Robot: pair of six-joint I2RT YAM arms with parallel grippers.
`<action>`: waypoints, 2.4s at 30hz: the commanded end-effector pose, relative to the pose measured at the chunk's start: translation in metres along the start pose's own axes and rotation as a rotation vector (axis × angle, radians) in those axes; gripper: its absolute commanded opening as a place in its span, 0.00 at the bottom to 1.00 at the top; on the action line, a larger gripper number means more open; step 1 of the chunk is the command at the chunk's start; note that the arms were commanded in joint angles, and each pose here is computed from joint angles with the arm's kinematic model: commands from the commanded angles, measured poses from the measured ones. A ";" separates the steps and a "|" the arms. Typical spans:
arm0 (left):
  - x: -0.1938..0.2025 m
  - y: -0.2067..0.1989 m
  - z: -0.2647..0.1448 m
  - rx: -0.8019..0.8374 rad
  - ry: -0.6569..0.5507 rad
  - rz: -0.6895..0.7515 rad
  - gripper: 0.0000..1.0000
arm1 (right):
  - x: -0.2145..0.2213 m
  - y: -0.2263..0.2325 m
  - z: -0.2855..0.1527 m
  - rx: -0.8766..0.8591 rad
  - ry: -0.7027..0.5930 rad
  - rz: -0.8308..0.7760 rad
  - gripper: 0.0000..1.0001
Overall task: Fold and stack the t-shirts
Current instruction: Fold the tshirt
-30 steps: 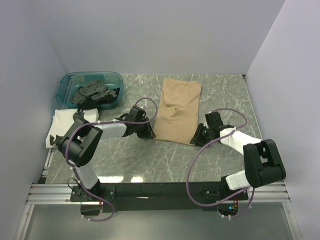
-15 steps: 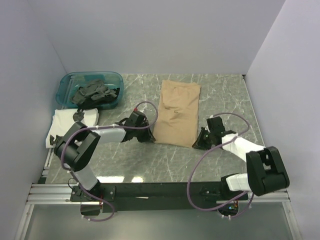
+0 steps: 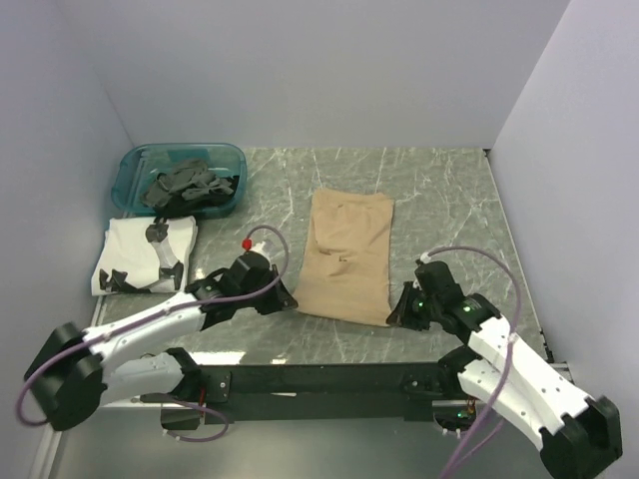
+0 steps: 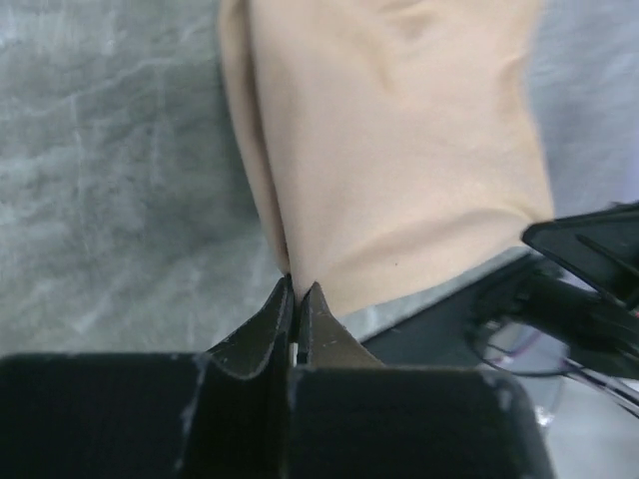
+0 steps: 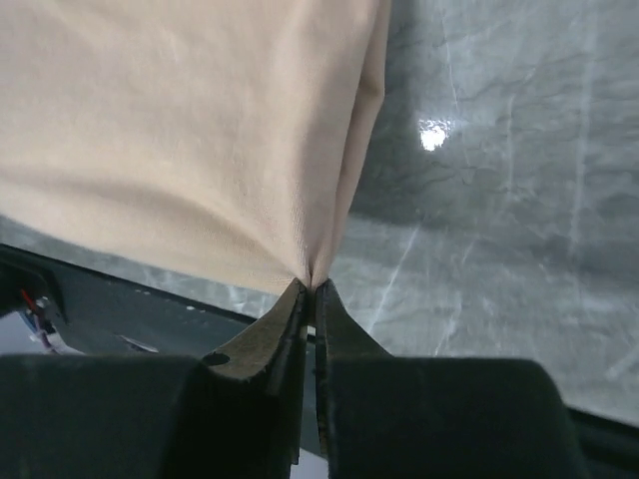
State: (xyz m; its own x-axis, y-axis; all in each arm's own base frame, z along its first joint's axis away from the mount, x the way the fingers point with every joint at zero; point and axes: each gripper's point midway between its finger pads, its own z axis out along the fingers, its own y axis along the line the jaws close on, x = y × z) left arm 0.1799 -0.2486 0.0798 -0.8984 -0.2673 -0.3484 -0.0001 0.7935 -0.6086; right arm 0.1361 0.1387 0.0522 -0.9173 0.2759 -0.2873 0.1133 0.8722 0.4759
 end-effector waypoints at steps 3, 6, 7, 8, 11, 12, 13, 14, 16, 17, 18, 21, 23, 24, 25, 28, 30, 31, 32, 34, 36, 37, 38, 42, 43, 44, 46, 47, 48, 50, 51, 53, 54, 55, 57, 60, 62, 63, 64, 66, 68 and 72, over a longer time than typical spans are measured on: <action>-0.027 -0.026 -0.034 0.086 -0.136 -0.035 0.01 | -0.034 0.008 -0.047 0.056 -0.156 -0.012 0.00; -0.049 -0.035 -0.044 0.083 -0.224 -0.026 0.01 | -0.055 0.023 -0.056 0.038 -0.209 -0.048 0.00; -0.054 -0.035 -0.045 0.069 -0.245 -0.022 0.01 | -0.062 0.027 -0.057 0.034 -0.219 -0.066 0.00; -0.067 -0.041 -0.047 0.058 -0.286 -0.016 0.01 | -0.071 0.036 -0.063 0.014 -0.242 -0.074 0.00; -0.093 -0.054 -0.051 0.027 -0.353 0.009 0.01 | -0.097 0.047 -0.068 -0.001 -0.288 -0.087 0.00; -0.103 -0.055 -0.052 0.007 -0.382 0.018 0.01 | -0.101 0.049 -0.065 -0.003 -0.270 -0.088 0.00; -0.111 -0.056 -0.053 -0.006 -0.399 0.015 0.01 | -0.110 0.046 -0.066 0.006 -0.281 -0.089 0.00; -0.125 -0.062 -0.053 -0.016 -0.419 0.006 0.01 | -0.119 0.049 -0.070 -0.003 -0.300 -0.086 0.00; -0.137 -0.070 -0.052 -0.006 -0.428 0.022 0.01 | -0.131 0.054 -0.070 -0.029 -0.316 -0.092 0.00; -0.148 -0.073 -0.049 -0.008 -0.438 0.020 0.01 | -0.141 0.056 -0.074 -0.034 -0.337 -0.087 0.00; -0.155 -0.078 -0.048 0.006 -0.449 0.031 0.01 | -0.147 0.056 -0.073 -0.031 -0.343 -0.086 0.00; -0.175 -0.083 -0.044 0.007 -0.461 0.037 0.01 | -0.166 0.056 -0.073 -0.017 -0.363 -0.081 0.00; -0.192 -0.086 -0.039 0.010 -0.475 0.034 0.01 | -0.175 0.061 -0.074 -0.035 -0.360 -0.092 0.00; -0.197 -0.087 -0.037 0.011 -0.476 0.042 0.01 | -0.180 0.059 -0.070 -0.030 -0.352 -0.080 0.00; -0.202 -0.089 -0.035 0.018 -0.480 0.045 0.01 | -0.184 0.060 -0.069 -0.035 -0.351 -0.079 0.00; -0.216 -0.098 -0.024 0.030 -0.468 0.067 0.01 | -0.200 0.066 -0.066 -0.067 -0.355 -0.073 0.00; -0.227 -0.102 -0.014 0.024 -0.457 0.080 0.01 | -0.212 0.067 -0.063 -0.067 -0.359 -0.063 0.00; -0.232 -0.104 -0.012 0.021 -0.457 0.086 0.01 | -0.218 0.063 -0.063 -0.058 -0.367 -0.053 0.00; -0.240 -0.105 -0.004 0.017 -0.449 0.095 0.01 | -0.224 0.064 -0.065 -0.059 -0.377 -0.046 0.00; -0.249 -0.106 0.003 0.012 -0.446 0.098 0.01 | -0.234 0.060 -0.059 -0.062 -0.373 -0.029 0.00; -0.261 -0.106 0.014 0.003 -0.430 0.100 0.01 | -0.243 0.059 -0.053 -0.067 -0.360 -0.021 0.00; -0.264 -0.105 0.018 0.000 -0.423 0.100 0.01 | -0.246 0.056 -0.051 -0.062 -0.356 -0.015 0.00; -0.272 -0.103 0.025 -0.006 -0.420 0.095 0.01 | -0.252 0.056 -0.052 -0.065 -0.362 -0.011 0.00; -0.282 -0.100 0.041 0.005 -0.391 0.097 0.01 | -0.269 0.053 -0.035 -0.075 -0.338 0.017 0.00; -0.284 -0.100 0.046 0.007 -0.381 0.096 0.01 | -0.274 0.057 -0.033 -0.092 -0.335 0.013 0.00; -0.287 -0.097 0.049 0.004 -0.378 0.093 0.01 | -0.275 0.054 -0.023 -0.089 -0.310 0.022 0.00; -0.294 -0.092 0.056 -0.001 -0.375 0.088 0.01 | -0.283 0.056 -0.020 -0.098 -0.307 0.025 0.00; -0.297 -0.090 0.059 -0.003 -0.373 0.084 0.01 | -0.284 0.053 -0.010 -0.094 -0.286 0.034 0.00; -0.298 -0.088 0.063 -0.001 -0.364 0.083 0.01 | -0.288 0.052 -0.007 -0.096 -0.286 0.041 0.00; -0.304 -0.083 0.073 0.006 -0.344 0.074 0.01 | -0.294 0.050 0.002 -0.101 -0.274 0.053 0.00; -0.305 -0.082 0.077 0.010 -0.337 0.070 0.01 | -0.299 0.048 0.004 -0.102 -0.275 0.059 0.00; -0.308 -0.081 0.086 0.035 -0.315 0.067 0.01 | -0.307 0.045 0.013 -0.100 -0.262 0.068 0.00; -0.310 -0.080 0.089 0.041 -0.314 0.068 0.01 | -0.310 0.043 0.016 -0.096 -0.259 0.074 0.00; -0.313 -0.077 0.094 0.042 -0.310 0.063 0.01 | -0.317 0.043 0.016 -0.100 -0.267 0.074 0.00; -0.316 -0.074 0.100 0.038 -0.301 0.059 0.01 | -0.319 0.038 0.029 -0.096 -0.242 0.093 0.00; -0.319 -0.068 0.115 0.035 -0.278 0.057 0.05 | -0.329 0.031 0.043 -0.090 -0.237 0.119 0.00; -0.319 -0.067 0.126 0.051 -0.245 0.062 0.11 | -0.336 0.027 0.052 -0.087 -0.237 0.134 0.03; -0.320 -0.067 0.130 0.056 -0.238 0.061 0.13 | -0.341 0.026 0.054 -0.084 -0.245 0.139 0.11; -0.322 -0.064 0.136 0.059 -0.234 0.057 0.21 | -0.350 0.026 0.054 -0.078 -0.271 0.133 0.19; -0.324 -0.063 0.140 0.074 -0.225 0.050 0.34 | -0.358 0.022 0.064 -0.067 -0.273 0.138 0.52; -0.331 -0.065 0.139 0.087 -0.233 0.046 0.71 | -0.373 0.020 0.065 -0.045 -0.301 0.133 0.76; -0.335 -0.072 0.126 0.099 -0.256 0.075 0.99 | -0.382 0.023 0.046 -0.020 -0.349 0.113 0.81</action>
State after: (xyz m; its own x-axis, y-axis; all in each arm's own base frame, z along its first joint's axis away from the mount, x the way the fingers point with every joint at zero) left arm 0.5266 -0.2801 0.1029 -0.8030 -0.3514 -0.4813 0.0221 0.7895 -0.6133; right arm 0.4891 0.0838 0.0912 -0.7817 0.4930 -0.3820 0.2423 0.8044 0.5424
